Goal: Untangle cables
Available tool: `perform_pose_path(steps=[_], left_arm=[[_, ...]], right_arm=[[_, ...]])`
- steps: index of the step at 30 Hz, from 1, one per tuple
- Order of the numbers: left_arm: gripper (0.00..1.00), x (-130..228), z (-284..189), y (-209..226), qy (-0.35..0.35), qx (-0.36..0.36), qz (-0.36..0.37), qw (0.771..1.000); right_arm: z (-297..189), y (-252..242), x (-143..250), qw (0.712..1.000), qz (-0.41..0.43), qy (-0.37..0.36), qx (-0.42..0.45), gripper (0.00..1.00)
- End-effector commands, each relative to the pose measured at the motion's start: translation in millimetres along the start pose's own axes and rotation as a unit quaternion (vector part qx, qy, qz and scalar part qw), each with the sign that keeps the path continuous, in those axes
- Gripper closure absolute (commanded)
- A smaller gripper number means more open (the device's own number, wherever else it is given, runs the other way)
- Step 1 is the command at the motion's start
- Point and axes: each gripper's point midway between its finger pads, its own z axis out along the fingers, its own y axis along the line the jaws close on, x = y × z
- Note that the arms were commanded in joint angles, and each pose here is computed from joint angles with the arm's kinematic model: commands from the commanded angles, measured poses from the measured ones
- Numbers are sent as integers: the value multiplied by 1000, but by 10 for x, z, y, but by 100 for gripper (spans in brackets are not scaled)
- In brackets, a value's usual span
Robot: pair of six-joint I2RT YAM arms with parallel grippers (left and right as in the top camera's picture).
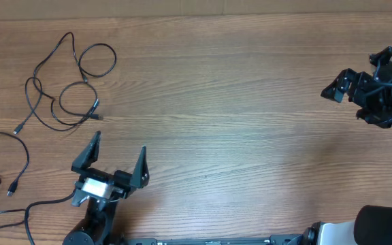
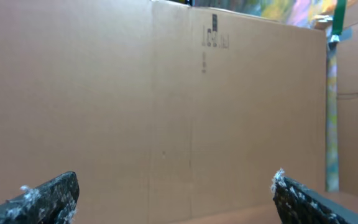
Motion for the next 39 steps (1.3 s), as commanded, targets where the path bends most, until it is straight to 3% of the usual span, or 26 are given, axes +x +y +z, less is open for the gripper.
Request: perform_pose_path(steps=[1, 8, 9, 13, 39], left_arm=[[0, 23, -16, 148, 1, -42, -11, 999], [0, 660, -160, 475, 126, -137, -29, 982], [1, 897, -245, 496, 176, -144, -32, 973], [0, 1308, -453, 489, 266, -152, -46, 951], [0, 1287, -440, 491, 263, -150, -37, 952]], right_arm=[[0, 11, -3, 1000, -5, -1, 1, 0], [0, 11, -3, 1000, -5, -1, 1, 0], [0, 11, -3, 1000, -5, -1, 1, 0], [0, 11, -3, 1000, -5, -1, 1, 0], [0, 11, -3, 1000, -5, -1, 1, 0]])
